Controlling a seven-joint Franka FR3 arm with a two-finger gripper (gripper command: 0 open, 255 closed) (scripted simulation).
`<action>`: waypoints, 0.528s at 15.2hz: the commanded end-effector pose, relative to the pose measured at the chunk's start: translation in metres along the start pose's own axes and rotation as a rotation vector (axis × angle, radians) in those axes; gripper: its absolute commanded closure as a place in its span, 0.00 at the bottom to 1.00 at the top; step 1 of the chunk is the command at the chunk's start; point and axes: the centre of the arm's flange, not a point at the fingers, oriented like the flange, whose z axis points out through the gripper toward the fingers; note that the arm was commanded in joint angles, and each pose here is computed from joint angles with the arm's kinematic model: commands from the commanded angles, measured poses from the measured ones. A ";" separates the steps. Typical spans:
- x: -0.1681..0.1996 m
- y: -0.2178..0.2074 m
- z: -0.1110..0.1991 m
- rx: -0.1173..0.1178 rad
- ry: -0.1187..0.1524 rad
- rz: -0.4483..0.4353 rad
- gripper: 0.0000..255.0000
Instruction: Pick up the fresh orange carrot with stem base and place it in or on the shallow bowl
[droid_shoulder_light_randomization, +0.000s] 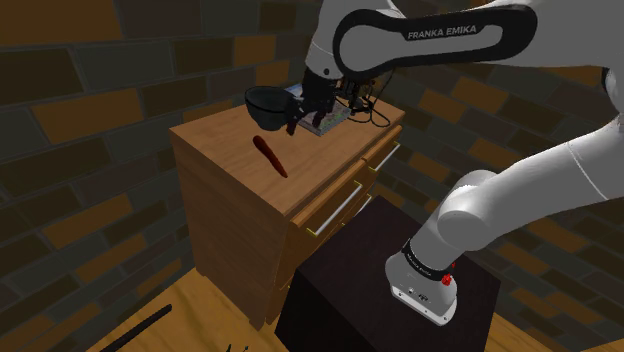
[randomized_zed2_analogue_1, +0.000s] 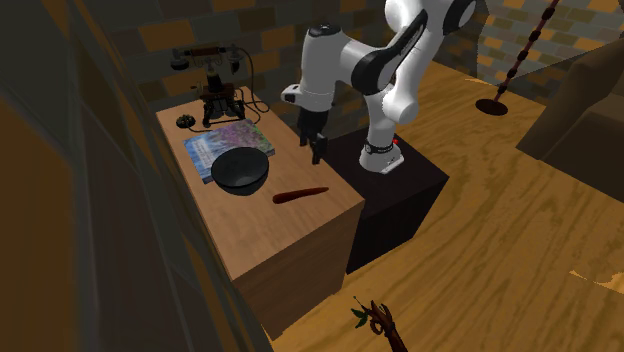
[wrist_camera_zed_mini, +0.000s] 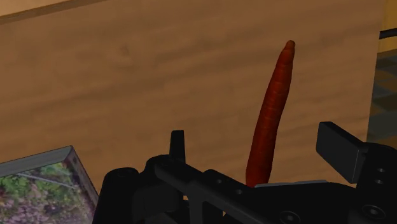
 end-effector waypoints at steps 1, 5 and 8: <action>0.011 -0.015 0.022 0.006 -0.003 0.022 0.00; 0.031 -0.043 0.061 0.016 -0.011 0.063 0.00; 0.035 -0.050 0.081 0.018 -0.013 0.073 0.00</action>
